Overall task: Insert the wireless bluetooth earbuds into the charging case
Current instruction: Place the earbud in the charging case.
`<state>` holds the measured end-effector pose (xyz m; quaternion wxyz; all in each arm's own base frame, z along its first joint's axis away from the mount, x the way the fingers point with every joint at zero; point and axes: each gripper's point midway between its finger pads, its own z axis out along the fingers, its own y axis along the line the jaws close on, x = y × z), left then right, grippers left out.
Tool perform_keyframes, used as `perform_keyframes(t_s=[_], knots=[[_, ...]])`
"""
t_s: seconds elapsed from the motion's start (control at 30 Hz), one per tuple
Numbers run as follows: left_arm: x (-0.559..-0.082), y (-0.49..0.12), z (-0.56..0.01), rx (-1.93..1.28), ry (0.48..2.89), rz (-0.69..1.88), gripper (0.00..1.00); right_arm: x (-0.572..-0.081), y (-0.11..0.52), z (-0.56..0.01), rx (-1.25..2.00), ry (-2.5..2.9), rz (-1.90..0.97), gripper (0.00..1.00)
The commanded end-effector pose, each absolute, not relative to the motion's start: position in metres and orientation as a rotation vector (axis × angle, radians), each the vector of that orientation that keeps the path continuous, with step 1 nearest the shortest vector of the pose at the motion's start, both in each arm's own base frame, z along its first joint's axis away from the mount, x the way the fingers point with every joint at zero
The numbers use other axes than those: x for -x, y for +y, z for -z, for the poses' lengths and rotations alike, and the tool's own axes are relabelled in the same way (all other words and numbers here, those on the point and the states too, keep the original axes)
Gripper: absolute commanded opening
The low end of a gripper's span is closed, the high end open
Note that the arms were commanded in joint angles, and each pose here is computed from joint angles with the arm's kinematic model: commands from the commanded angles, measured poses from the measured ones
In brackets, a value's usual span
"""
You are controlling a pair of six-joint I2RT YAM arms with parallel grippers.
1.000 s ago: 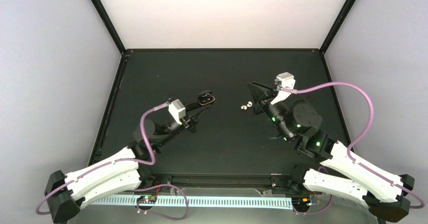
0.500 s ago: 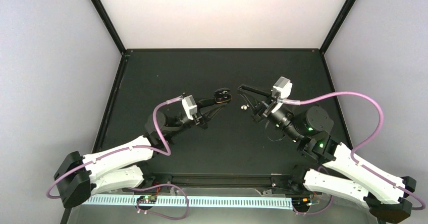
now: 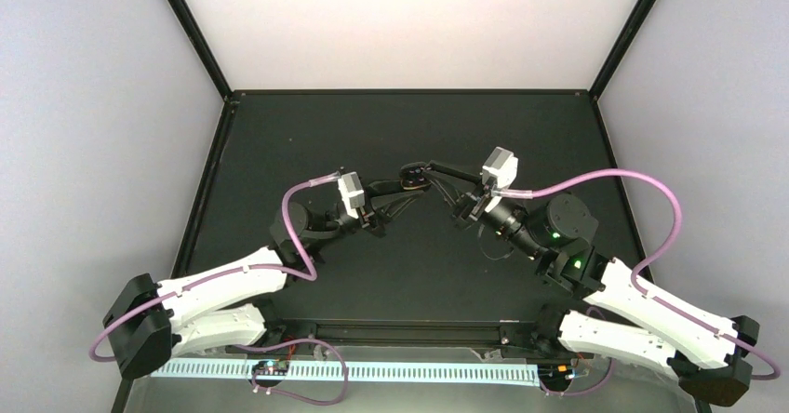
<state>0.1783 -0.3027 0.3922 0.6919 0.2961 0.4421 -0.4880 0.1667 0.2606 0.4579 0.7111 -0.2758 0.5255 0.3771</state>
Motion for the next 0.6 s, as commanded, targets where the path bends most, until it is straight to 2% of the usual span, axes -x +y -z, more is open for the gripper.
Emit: perform_keyframes(t_s=[0.0,0.57], knots=[[-0.171,-0.300,-0.419,-0.625,0.920,1.165,0.02,-0.168,0.257,-0.462,0.582,1.138,-0.823,0.01],[-0.171,-0.298,-0.423,-0.602,0.937,1.198,0.02,-0.177,0.260,-0.447,0.567,1.192,-0.802,0.01]])
